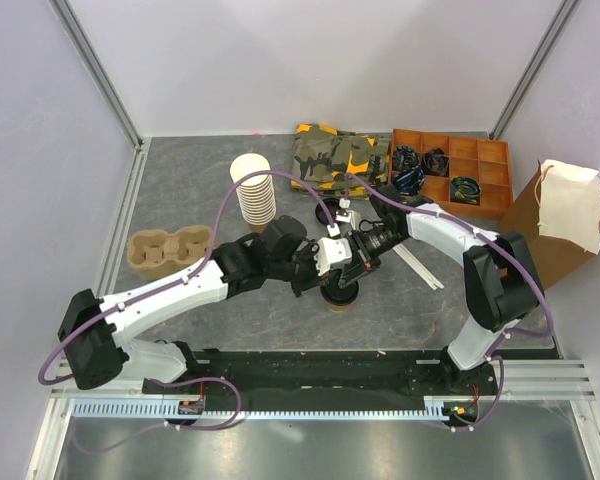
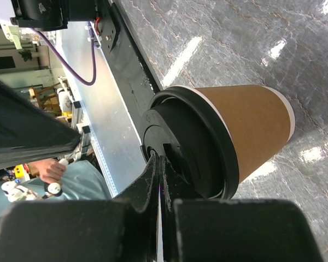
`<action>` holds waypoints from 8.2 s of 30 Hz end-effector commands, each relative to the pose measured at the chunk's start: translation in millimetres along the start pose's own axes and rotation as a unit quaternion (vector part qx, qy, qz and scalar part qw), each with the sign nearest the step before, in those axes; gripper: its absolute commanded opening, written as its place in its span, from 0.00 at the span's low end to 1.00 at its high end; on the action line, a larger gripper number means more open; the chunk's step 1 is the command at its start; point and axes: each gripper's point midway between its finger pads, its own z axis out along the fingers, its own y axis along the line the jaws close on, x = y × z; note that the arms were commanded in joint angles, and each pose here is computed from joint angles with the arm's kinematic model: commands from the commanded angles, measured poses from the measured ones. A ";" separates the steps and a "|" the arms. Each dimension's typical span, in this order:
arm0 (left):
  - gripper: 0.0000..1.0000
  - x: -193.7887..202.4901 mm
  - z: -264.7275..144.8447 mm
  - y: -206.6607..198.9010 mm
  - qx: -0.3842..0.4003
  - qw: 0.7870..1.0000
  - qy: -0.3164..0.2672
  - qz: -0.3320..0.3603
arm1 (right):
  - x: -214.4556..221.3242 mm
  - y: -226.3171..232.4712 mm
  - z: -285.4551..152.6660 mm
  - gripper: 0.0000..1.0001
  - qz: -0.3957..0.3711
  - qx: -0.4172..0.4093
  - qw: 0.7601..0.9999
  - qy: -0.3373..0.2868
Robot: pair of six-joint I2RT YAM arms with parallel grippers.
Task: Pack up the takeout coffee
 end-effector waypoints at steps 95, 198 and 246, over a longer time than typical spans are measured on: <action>0.45 -6.2 21.0 -4.8 0.028 0.999 0.028 -0.003 | -21.3 1.8 -16.5 0.07 -0.049 -0.009 0.998 -0.028; 0.18 17.7 66.8 9.9 -0.002 0.993 -0.102 -0.067 | -3.3 18.9 -38.5 0.15 -0.071 0.186 0.976 -0.093; 0.30 12.5 38.4 16.6 -0.032 0.998 -0.053 -0.031 | -22.9 -22.3 -14.1 0.11 -0.010 0.154 0.983 -0.103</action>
